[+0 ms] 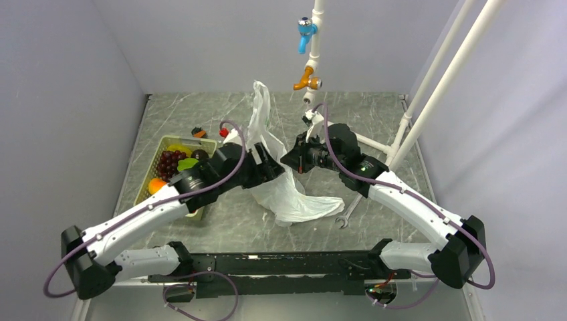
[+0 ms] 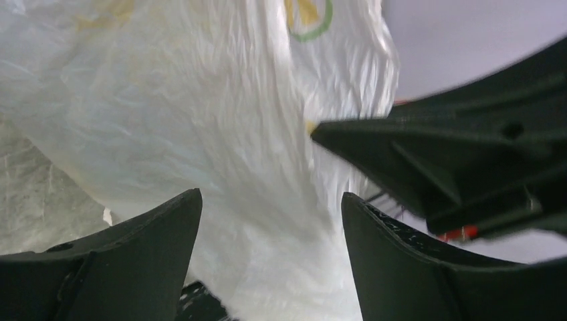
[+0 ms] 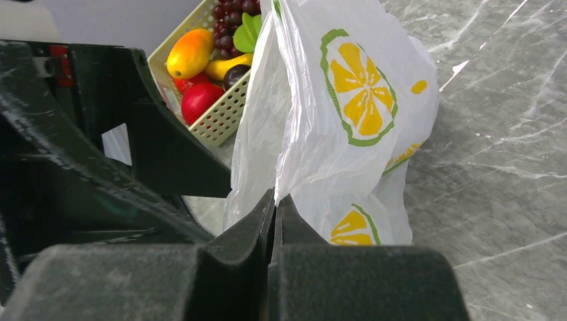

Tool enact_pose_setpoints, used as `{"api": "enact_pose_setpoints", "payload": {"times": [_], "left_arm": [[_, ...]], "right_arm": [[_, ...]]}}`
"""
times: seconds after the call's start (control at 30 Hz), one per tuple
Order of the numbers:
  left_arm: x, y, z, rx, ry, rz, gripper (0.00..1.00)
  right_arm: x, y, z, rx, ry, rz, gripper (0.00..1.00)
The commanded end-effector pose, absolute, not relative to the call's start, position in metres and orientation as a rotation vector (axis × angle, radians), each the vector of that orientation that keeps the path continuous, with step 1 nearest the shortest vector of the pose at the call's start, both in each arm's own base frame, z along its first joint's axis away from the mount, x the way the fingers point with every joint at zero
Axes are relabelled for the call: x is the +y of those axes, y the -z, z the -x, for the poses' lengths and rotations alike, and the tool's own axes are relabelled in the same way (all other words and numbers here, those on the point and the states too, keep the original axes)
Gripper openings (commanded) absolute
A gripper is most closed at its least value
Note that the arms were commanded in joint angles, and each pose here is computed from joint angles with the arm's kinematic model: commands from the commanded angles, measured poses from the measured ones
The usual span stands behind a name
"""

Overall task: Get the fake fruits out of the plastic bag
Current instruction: Adjust the plastic bag at the center of the board.

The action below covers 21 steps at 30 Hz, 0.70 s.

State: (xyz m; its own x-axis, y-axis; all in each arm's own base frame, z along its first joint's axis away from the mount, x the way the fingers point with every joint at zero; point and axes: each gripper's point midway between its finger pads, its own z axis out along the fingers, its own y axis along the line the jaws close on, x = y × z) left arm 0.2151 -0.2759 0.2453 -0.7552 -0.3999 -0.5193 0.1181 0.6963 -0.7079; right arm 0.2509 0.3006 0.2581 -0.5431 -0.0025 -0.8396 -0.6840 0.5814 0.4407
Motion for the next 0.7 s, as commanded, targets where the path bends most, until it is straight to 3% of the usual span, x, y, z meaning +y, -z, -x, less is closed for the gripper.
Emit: {"api": "enact_pose_setpoints", "payload": {"times": [0.0,0.1,0.2,0.3,0.5,0.67], "left_arm": [[-0.279,-0.265,-0.244,2.126,0.910,0.496,0.83],[-0.281,-0.254,-0.249,2.138,0.870,0.583,0.83],[-0.285,-0.249,-0.252,2.129,0.883,0.594,0.71],[-0.277,-0.241,-0.248,2.153,0.839,0.602,0.66],[-0.256,-0.257,-0.245,2.062,0.839,0.514,0.33],[-0.233,-0.282,-0.241,2.015,0.792,0.415,0.15]], "right_arm": [[0.302,-0.283,-0.253,1.876,-1.022,0.527,0.00],[0.299,-0.285,-0.251,1.871,-1.018,0.516,0.00],[0.295,-0.290,-0.251,1.858,-1.006,0.498,0.00],[0.284,-0.291,-0.262,1.865,-0.925,0.431,0.00],[0.268,-0.294,-0.275,1.872,-0.824,0.328,0.00],[0.236,-0.298,-0.297,1.903,-0.614,0.168,0.00]]}}
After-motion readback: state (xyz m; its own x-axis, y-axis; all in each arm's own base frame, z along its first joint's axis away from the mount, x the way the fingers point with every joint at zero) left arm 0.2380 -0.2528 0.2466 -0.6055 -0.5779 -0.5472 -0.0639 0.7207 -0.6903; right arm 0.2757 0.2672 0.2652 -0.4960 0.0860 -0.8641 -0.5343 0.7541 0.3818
